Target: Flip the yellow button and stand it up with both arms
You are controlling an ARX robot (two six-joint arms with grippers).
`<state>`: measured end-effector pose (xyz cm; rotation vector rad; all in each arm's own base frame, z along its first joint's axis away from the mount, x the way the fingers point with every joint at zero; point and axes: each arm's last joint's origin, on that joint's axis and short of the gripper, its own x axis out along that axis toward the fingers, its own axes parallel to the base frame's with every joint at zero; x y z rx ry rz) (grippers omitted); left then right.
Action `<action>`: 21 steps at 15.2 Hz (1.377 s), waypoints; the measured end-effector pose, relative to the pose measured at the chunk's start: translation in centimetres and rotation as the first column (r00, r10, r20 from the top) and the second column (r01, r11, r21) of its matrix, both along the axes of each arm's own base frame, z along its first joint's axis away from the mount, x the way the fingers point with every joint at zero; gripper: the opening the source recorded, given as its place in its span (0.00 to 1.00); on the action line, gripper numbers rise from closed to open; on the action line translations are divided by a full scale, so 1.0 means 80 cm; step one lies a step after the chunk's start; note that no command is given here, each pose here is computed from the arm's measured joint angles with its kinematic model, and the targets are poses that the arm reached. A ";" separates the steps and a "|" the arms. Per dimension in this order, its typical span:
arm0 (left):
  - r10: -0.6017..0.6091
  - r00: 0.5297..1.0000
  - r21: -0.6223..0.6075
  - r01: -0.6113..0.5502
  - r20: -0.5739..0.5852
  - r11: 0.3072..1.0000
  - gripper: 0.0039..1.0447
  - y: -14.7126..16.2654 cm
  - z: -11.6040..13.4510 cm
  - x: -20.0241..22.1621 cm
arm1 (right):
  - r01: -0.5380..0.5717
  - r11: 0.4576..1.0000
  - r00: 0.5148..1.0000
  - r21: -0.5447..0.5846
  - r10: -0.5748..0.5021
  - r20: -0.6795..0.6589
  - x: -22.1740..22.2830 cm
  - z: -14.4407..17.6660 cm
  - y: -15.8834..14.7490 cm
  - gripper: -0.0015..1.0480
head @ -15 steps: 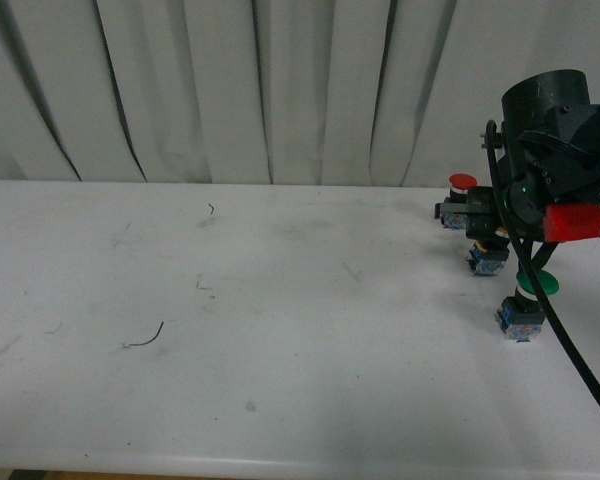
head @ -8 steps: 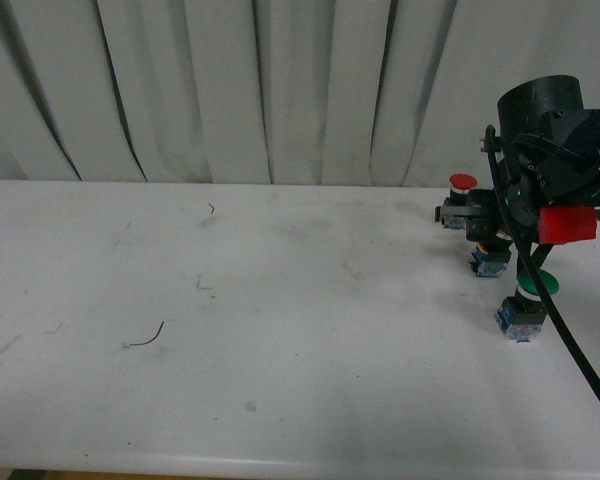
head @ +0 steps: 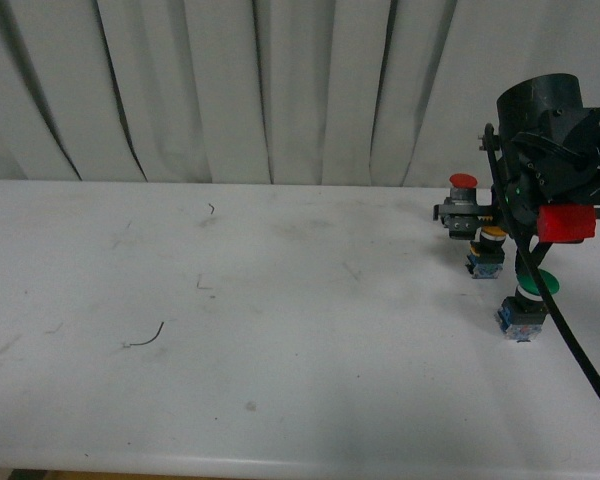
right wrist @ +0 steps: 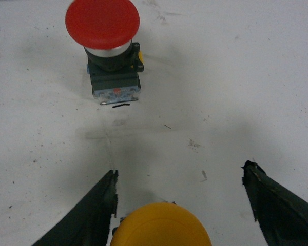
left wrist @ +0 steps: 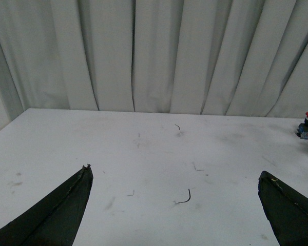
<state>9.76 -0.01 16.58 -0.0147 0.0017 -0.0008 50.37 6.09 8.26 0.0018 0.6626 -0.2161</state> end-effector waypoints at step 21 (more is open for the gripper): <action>0.000 1.000 0.000 0.000 0.000 1.000 0.94 0.000 0.000 0.000 | -0.189 0.980 0.765 -0.064 0.188 0.617 -0.440 0.180 -0.053 0.11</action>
